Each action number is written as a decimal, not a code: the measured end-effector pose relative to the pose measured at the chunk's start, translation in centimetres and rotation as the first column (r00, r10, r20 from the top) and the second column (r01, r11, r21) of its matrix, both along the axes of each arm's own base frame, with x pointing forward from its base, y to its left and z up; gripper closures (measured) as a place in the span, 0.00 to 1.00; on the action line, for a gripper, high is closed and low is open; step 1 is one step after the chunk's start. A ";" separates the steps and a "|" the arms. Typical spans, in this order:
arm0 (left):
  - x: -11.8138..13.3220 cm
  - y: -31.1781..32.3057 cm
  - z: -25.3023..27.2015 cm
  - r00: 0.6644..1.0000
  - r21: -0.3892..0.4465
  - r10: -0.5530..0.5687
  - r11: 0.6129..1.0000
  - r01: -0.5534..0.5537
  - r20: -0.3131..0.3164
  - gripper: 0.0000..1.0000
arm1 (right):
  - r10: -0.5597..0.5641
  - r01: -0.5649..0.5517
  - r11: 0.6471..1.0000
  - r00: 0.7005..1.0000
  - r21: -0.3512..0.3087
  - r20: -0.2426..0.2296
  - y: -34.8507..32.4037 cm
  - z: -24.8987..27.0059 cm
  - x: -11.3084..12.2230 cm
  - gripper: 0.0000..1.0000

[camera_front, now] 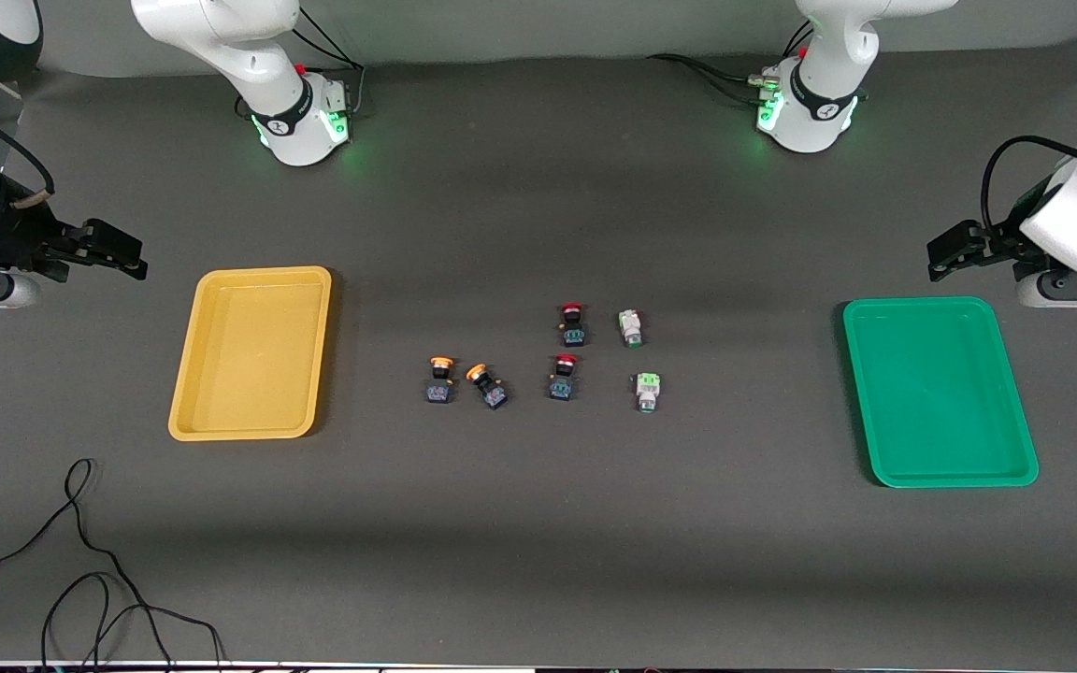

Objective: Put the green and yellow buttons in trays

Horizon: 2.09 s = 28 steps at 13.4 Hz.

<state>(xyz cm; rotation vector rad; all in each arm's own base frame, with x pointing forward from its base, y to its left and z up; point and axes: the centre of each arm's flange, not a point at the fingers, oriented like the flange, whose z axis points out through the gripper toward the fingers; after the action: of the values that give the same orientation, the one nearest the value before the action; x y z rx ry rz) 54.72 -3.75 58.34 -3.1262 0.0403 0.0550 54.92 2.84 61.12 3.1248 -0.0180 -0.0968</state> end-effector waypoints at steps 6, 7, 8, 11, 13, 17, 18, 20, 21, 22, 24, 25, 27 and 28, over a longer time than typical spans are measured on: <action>0.0 -0.1 0.0 1.000 0.000 -0.002 1.000 0.002 -0.001 0.00 | -0.001 0.001 1.000 1.000 -0.001 -0.010 -0.1 -0.1 -0.1 0.00; 0.0 -0.1 0.0 1.000 0.000 -0.002 1.000 0.002 -0.001 0.00 | -0.001 0.001 1.000 1.000 -0.001 -0.012 -0.1 -0.1 -0.1 0.00; 0.0 -0.1 0.0 1.000 0.000 -0.003 1.000 0.003 -0.001 0.00 | -0.001 0.001 1.000 1.000 -0.001 -0.012 -0.1 -0.1 -0.1 0.00; 0.0 -0.1 0.0 1.000 0.000 -0.003 1.000 0.003 -0.001 0.00 | -0.001 0.001 1.000 1.000 -0.001 -0.013 -0.1 -0.1 -0.1 0.00; 0.0 -0.1 0.0 1.000 0.000 -0.003 1.000 0.003 -0.001 0.00 | -0.002 0.002 1.000 1.000 -0.001 -0.014 -0.1 -0.1 -0.1 0.00; 0.0 -0.1 0.0 1.000 0.000 -0.003 1.000 0.003 -0.001 0.00 | -0.003 0.003 1.000 1.000 -0.001 -0.016 -0.2 -0.2 -0.1 0.00; 0.0 -0.1 0.0 1.000 0.000 -0.003 1.000 0.003 -0.001 0.00 | -0.003 0.003 1.000 1.000 -0.001 -0.016 -0.1 -0.2 -0.1 0.00; 0.0 -0.1 0.0 1.000 0.000 -0.003 1.000 0.003 -0.001 0.00 | -0.003 0.003 1.000 1.000 0.014 -0.017 0.2 -0.2 -0.1 0.00; 0.0 -0.1 0.0 1.000 0.000 -0.003 1.000 0.003 -0.001 0.00 | -0.012 0.013 0.999 1.000 0.029 -0.018 0.5 -0.2 -0.1 0.00; 0.0 -0.1 0.0 1.000 0.000 -0.003 1.000 0.003 -0.002 0.00 | -0.026 0.027 0.999 0.999 0.043 -0.020 1.1 -0.2 -0.2 0.00; -0.1 -0.1 0.0 1.000 0.001 -0.003 1.000 0.003 -0.006 0.00 | -0.040 0.041 0.998 0.999 0.052 -0.025 3.6 -0.4 -0.2 0.00; -0.1 -0.1 -0.1 1.000 0.001 -0.003 1.000 0.003 -0.008 0.00 | -0.047 0.048 0.998 0.998 0.049 -0.030 5.5 -0.6 -0.3 0.00; -0.1 -0.1 -0.1 1.000 0.001 -0.003 1.000 0.003 -0.011 0.00 | -0.066 0.068 0.997 0.997 0.040 -0.037 9.5 -1.5 -0.4 0.00; -0.1 -0.1 -0.1 1.000 0.001 -0.003 1.000 0.003 -0.011 0.00 | -0.075 0.076 0.996 0.996 0.035 -0.044 11.3 -2.2 -0.4 0.00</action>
<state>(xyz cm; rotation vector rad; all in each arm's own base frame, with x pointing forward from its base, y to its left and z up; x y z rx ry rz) 54.59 -3.89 58.26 -3.1250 0.0456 0.0720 54.51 14.11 58.95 3.1574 -0.1356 -0.1670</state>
